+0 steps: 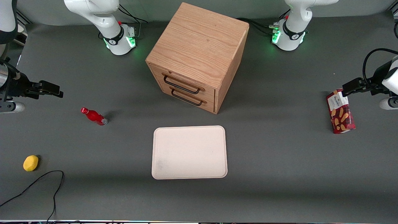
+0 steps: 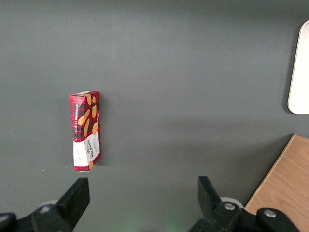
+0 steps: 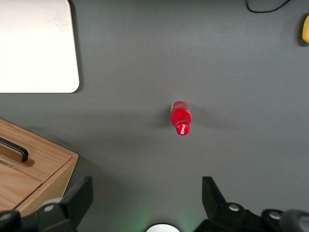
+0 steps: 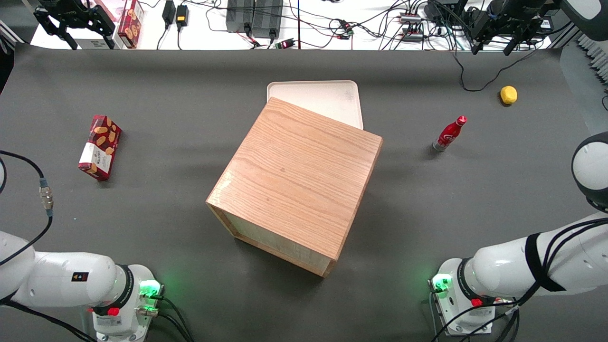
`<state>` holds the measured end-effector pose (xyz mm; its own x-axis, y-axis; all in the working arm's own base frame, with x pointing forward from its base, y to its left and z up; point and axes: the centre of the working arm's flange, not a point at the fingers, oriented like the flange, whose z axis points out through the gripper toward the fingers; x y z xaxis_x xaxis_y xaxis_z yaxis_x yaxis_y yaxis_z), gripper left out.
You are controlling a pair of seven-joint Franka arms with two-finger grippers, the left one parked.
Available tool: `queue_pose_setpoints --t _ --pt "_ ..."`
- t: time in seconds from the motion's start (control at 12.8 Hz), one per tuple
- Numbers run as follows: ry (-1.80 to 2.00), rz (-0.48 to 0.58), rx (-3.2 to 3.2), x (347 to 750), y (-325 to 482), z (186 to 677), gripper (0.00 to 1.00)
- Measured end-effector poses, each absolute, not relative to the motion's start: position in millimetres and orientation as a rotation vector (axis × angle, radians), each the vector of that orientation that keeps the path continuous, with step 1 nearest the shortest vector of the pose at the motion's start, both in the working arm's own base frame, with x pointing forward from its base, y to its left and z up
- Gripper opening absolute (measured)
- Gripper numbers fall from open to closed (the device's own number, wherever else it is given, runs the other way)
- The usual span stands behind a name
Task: Open upper drawer
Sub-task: 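Move the right gripper toward the upper drawer's black handle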
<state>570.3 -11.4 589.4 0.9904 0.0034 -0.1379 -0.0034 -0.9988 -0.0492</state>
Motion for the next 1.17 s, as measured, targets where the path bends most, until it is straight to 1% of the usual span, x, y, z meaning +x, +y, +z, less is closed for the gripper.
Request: queue_pose_setpoints --t 0.23,0.47,0.62,0.94,1.17 --pt "-0.016 0.219 -3.085 570.8 -5.7 588.1 1.0" --pt "-0.121 0.295 -3.081 565.8 33.0 582.8 1.0" --pt "-0.207 0.317 -3.08 565.8 64.7 576.1 1.0" --pt "-0.429 0.381 -3.068 567.0 151.4 541.3 1.0" --pt "-0.459 0.431 -3.037 572.3 170.5 516.6 1.0"
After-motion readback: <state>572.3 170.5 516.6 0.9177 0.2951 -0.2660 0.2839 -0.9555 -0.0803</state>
